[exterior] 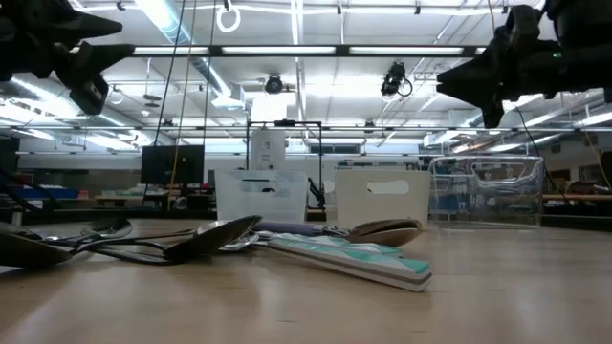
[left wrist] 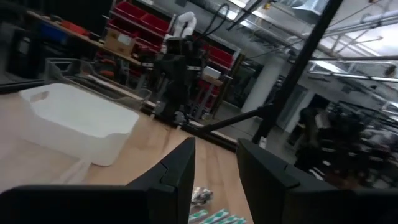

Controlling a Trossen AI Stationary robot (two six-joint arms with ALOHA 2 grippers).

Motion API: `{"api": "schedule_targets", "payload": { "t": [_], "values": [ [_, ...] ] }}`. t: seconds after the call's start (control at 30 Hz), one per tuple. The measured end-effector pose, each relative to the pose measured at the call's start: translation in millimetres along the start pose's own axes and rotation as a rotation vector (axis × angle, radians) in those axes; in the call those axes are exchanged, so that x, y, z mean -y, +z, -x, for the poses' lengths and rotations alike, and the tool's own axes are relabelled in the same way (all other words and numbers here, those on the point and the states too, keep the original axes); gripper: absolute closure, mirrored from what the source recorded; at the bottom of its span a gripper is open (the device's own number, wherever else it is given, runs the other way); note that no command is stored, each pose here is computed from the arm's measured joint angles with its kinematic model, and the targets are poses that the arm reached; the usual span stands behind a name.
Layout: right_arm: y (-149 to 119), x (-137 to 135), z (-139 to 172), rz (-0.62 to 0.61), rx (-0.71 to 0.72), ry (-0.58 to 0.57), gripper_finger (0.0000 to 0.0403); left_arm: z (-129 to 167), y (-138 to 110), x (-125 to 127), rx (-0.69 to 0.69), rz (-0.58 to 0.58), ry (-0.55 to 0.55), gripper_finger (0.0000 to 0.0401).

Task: Sort silverware by color (type)
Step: Put the violet spoon into the white bin

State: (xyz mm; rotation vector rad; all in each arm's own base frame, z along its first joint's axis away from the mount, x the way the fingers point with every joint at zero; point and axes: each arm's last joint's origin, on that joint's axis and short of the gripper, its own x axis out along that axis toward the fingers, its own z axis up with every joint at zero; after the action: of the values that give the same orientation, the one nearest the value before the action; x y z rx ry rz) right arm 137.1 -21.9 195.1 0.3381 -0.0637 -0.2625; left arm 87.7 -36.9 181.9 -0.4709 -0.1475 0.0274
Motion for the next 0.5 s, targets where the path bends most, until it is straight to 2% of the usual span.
{"api": "schedule_targets", "payload": {
  "t": [0.13,0.3,0.5],
  "values": [
    [-0.4,-8.0,-15.1,0.023,-0.079,-0.014,0.0302,-2.5,-4.4,-0.5,-0.027,-0.009,0.039,0.0236],
    [-2.2,-24.9,-40.4,0.077,-0.173,-0.053,0.0302,-6.0,-12.2,-0.3,-0.087,0.034,0.056,0.0184],
    [-9.9,-49.1,-73.4,0.152,-0.310,-0.114,0.0302,-9.1,-25.3,1.5,-0.189,0.042,0.068,0.0179]
  ]
}}
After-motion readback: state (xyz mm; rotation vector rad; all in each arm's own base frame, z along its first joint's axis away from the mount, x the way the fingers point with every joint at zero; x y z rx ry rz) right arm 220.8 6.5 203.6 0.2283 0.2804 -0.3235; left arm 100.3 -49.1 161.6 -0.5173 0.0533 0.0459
